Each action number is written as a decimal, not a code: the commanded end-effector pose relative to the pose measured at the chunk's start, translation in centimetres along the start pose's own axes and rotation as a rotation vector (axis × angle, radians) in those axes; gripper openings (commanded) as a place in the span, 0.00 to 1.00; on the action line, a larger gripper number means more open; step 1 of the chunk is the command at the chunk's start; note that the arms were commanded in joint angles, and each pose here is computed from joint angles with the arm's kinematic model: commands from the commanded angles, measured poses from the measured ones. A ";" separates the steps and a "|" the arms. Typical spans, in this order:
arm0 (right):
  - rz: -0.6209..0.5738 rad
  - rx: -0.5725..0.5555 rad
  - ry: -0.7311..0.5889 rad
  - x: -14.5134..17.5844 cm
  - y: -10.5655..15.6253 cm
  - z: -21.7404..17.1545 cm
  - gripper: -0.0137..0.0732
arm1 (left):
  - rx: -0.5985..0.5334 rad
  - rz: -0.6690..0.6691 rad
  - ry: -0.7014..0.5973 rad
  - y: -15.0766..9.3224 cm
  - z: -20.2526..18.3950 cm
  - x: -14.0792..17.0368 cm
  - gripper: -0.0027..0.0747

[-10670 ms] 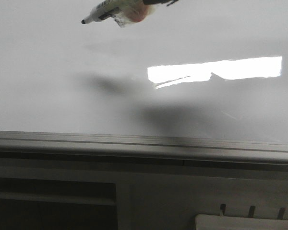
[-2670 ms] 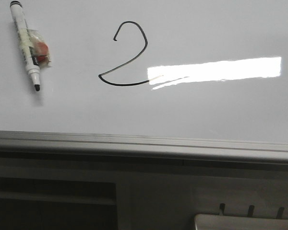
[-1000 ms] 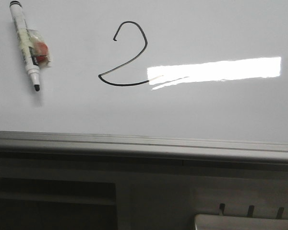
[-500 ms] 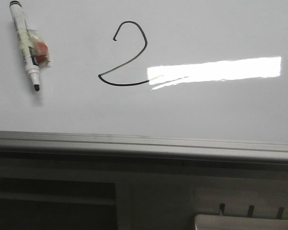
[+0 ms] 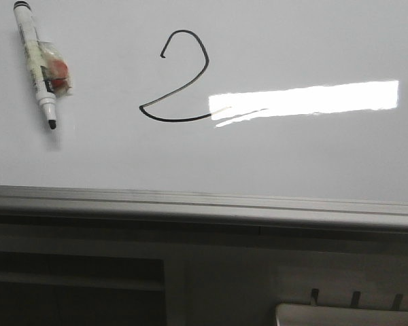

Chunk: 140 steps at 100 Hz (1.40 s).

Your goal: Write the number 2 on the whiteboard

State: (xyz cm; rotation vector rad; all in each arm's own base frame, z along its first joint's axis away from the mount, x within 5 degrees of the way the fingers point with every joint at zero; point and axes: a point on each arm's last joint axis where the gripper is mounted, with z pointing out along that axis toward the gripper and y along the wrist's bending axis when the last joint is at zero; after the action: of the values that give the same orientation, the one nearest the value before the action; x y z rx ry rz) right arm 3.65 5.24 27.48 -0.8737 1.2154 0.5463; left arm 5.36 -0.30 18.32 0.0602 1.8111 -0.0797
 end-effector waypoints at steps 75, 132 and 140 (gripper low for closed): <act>0.117 0.605 -0.074 5.2 -2.4 -1.2 0.09 | 0.008 0.000 -0.076 -0.1 -0.1 -0.3 0.01; 0.215 0.998 0.333 9.4 -2.2 -4.4 0.09 | 0.008 0.000 -0.076 -0.1 -0.1 -0.3 0.01; 0.268 0.986 0.427 10.3 -1.9 -4.6 0.09 | 0.008 0.000 -0.076 -0.1 -0.1 -0.3 0.01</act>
State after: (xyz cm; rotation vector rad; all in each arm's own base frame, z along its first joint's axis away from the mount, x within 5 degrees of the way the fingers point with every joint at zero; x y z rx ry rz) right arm 5.53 -0.37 18.79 0.0221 1.7180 -0.0806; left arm 5.36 -0.30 18.30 0.0604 1.8127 -0.0791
